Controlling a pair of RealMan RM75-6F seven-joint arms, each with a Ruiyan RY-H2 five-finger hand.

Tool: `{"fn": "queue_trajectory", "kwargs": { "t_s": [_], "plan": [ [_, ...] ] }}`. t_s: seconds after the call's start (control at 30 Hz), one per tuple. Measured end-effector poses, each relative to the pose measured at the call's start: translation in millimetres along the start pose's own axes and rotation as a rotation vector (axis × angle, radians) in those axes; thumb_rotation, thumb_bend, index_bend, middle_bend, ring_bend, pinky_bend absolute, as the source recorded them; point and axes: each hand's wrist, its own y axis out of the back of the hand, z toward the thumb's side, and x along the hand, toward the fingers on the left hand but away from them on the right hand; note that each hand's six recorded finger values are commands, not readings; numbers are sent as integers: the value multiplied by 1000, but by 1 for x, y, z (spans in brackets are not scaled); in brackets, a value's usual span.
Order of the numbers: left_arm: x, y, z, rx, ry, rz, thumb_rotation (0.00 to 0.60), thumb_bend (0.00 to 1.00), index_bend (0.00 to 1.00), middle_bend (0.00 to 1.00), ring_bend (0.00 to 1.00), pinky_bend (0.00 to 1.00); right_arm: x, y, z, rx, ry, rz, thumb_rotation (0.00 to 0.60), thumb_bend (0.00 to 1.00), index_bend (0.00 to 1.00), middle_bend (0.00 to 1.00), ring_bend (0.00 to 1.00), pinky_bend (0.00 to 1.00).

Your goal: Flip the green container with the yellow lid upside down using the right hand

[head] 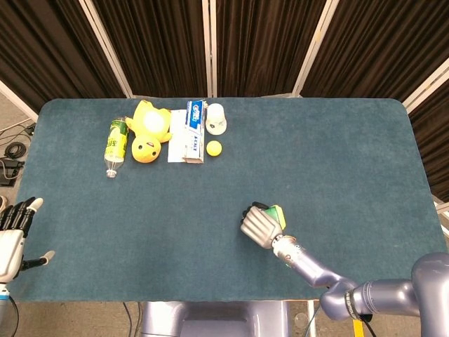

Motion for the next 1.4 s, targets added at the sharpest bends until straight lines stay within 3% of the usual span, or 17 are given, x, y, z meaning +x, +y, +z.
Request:
{"fn": "queue_trajectory", "kwargs": {
  "t_s": [0.2, 0.53, 0.73, 0.93, 1.27, 1.33, 1.4],
  "plan": [
    [-1, 1, 1, -7, -2, 1, 600, 0, 0, 0, 0, 0, 4, 11, -11, -199, -15, -67, 600, 538, 465, 571, 485, 689],
    [-2, 1, 2, 1, -4, 8, 600, 0, 0, 0, 0, 0, 8, 21, -32, -717, -9, -225, 600, 598, 541, 581, 486, 682],
    [-2, 0, 3, 1, -6, 3, 600, 0, 0, 0, 0, 0, 12, 14, -48, -962, -18, -339, 600, 606, 548, 574, 486, 680],
    [-3, -1, 4, 6, -5, 6, 600, 0, 0, 0, 0, 0, 5, -4, -43, -1052, -35, -366, 600, 606, 587, 567, 479, 664],
    [-2, 0, 3, 14, 2, 11, 600, 0, 0, 0, 0, 0, 4, -27, -30, -1034, -52, -318, 600, 575, 570, 520, 449, 631],
    [-2, -1, 4, 13, 3, 10, 600, 0, 0, 0, 0, 0, 6, -30, -30, -1021, -50, -311, 600, 514, 524, 465, 407, 585],
    [-3, 0, 4, 12, 1, 13, 600, 0, 0, 0, 0, 0, 7, -33, -29, -1023, -44, -291, 600, 433, 388, 330, 290, 450]
  ]
}}
